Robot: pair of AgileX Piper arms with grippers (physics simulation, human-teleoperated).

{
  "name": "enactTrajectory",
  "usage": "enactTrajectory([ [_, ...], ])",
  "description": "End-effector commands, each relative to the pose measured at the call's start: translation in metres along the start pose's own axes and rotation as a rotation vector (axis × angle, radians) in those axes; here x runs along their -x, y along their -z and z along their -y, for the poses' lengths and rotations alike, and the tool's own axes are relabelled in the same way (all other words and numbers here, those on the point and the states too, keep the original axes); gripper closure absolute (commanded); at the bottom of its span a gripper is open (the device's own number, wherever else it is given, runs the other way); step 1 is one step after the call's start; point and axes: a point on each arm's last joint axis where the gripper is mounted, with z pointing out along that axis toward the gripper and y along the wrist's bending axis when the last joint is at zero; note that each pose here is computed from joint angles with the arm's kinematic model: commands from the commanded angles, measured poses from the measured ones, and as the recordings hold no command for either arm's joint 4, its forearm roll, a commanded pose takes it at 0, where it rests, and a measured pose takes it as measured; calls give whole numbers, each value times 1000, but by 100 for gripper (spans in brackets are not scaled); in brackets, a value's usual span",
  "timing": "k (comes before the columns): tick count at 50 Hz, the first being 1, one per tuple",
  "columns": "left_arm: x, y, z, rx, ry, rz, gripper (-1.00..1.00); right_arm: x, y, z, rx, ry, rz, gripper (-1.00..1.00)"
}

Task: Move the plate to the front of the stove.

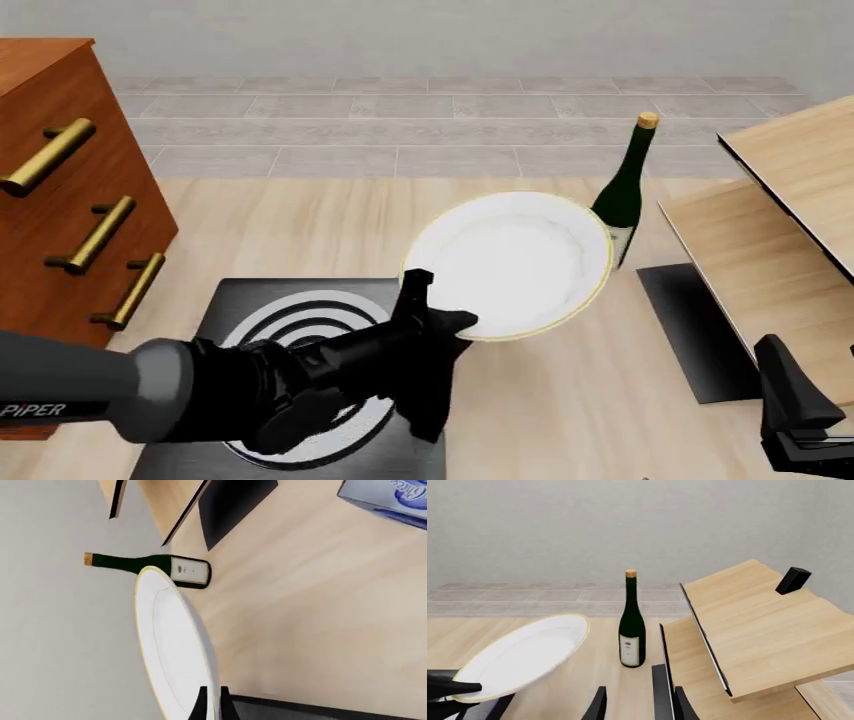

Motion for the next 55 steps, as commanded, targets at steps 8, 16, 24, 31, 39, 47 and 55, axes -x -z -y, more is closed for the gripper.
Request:
enactTrajectory([
  [8,-36,-20,-20,76,19,-89,100,0,0,0,0,0,0,-100],
  [16,-65,-33,-37,113,44,-160,100,0,0,0,0,0,0,-100],
  [24,-78,-36,-50,103,65,-204,100,0,0,0,0,0,0,-100],
  [31,-85,-29,-63,104,57,-231,100,0,0,0,0,0,0,-100],
  [39,-103,-30,-73,114,58,-275,100,0,0,0,0,0,0,-100],
  [47,-121,-28,-77,126,40,-320,100,0,0,0,0,0,0,-100],
  [55,-133,-25,-86,132,47,-350,100,0,0,0,0,0,0,-100],
])
